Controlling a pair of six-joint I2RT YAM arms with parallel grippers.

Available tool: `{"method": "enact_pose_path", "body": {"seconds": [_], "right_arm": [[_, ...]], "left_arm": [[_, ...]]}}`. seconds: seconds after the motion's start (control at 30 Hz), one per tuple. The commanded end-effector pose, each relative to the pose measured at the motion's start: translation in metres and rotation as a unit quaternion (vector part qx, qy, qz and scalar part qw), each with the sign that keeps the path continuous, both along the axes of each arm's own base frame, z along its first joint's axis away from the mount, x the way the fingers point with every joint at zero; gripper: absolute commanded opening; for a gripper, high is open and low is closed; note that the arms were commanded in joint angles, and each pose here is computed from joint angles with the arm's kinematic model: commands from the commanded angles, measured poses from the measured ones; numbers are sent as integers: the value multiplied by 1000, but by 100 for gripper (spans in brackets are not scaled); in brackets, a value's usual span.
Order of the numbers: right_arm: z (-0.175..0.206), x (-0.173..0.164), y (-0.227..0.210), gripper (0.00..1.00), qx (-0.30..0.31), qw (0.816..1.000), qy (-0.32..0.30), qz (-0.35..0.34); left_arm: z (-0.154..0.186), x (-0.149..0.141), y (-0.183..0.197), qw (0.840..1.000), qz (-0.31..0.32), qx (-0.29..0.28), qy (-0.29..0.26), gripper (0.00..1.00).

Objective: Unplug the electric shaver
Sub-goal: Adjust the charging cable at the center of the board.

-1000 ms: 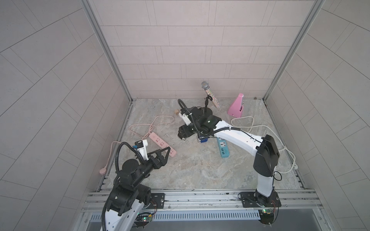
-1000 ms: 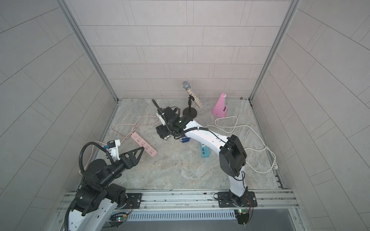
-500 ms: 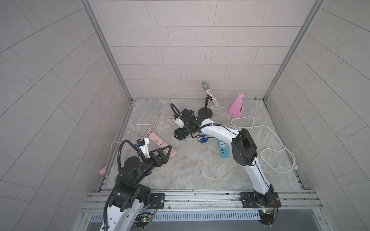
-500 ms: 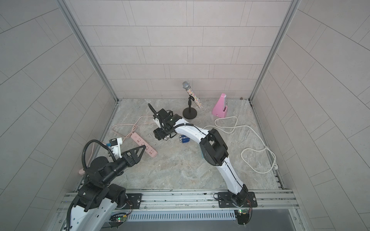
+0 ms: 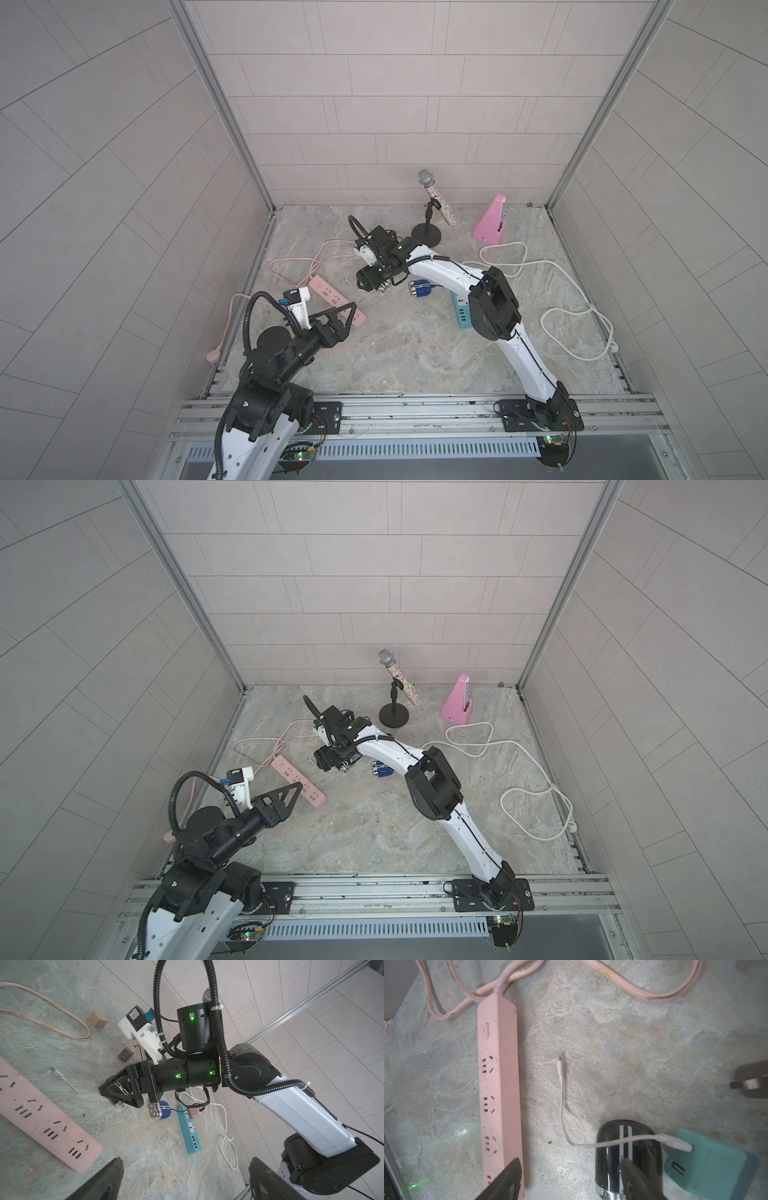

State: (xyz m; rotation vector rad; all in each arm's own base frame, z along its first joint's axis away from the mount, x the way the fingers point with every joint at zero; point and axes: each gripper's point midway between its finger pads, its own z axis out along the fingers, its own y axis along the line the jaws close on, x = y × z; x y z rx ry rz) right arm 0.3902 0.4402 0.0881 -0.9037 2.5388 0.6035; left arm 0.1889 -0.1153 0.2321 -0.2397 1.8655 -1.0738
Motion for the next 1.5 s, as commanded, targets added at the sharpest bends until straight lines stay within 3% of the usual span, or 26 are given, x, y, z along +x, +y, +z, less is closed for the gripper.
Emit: {"method": "enact_pose_path", "body": {"seconds": [0.0, 0.5, 1.0, 1.2, 1.47], "right_arm": [[-2, -5, 0, 76, -10, 1000, 11, 12], [-25, 22, 8, 77, -14, 1000, 17, -4], [-43, 63, -19, 78, -17, 999, 21, -44], [-8, 60, -15, 77, 3, 1000, -6, -26], [83, 43, -38, 77, 42, 996, -75, -31]], "left_arm": [[4, -1, 0, 1000, -2, -3, -11, 98], [1, -3, 1, 1000, -1, 12, -5, 98], [-1, -1, 1, 1000, 1, 13, -2, 98], [-2, 2, -2, 1000, -5, 10, -2, 98], [0, 8, -6, 1000, -15, 18, -8, 99]]}}
